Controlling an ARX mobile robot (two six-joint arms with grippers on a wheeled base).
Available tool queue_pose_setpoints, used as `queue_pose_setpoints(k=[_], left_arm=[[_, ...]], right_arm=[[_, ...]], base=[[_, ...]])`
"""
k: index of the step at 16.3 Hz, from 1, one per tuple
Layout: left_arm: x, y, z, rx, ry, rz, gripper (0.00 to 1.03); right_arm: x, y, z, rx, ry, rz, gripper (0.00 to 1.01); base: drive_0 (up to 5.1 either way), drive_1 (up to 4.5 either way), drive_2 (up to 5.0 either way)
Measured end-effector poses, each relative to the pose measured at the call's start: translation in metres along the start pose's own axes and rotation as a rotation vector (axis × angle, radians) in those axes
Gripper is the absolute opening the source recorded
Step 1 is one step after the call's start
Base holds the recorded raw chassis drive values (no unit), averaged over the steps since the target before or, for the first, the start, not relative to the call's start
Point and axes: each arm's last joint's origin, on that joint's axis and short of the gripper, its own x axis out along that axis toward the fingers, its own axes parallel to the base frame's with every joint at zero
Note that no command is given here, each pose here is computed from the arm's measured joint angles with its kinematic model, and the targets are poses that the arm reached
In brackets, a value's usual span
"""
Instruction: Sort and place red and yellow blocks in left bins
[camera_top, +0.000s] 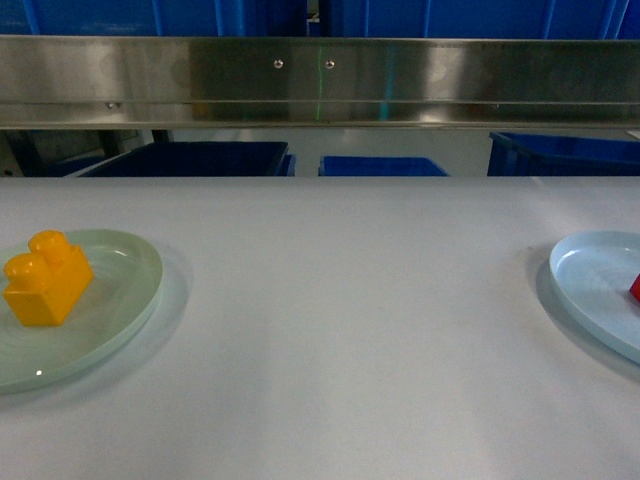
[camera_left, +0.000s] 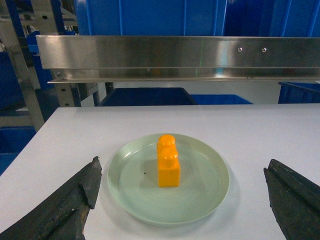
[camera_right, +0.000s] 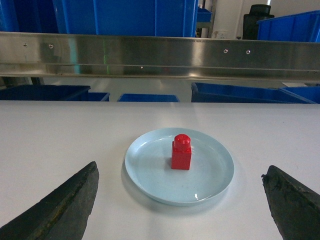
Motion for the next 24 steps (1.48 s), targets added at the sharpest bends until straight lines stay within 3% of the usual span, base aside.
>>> queue_pose_setpoints(k=[24], left_arm=[[0.0,0.0,0.0,0.0,0.0,0.0,0.98]], right_arm=[[0.0,0.0,0.0,0.0,0.0,0.0,0.98]], base=[[0.0,0.0,0.0]])
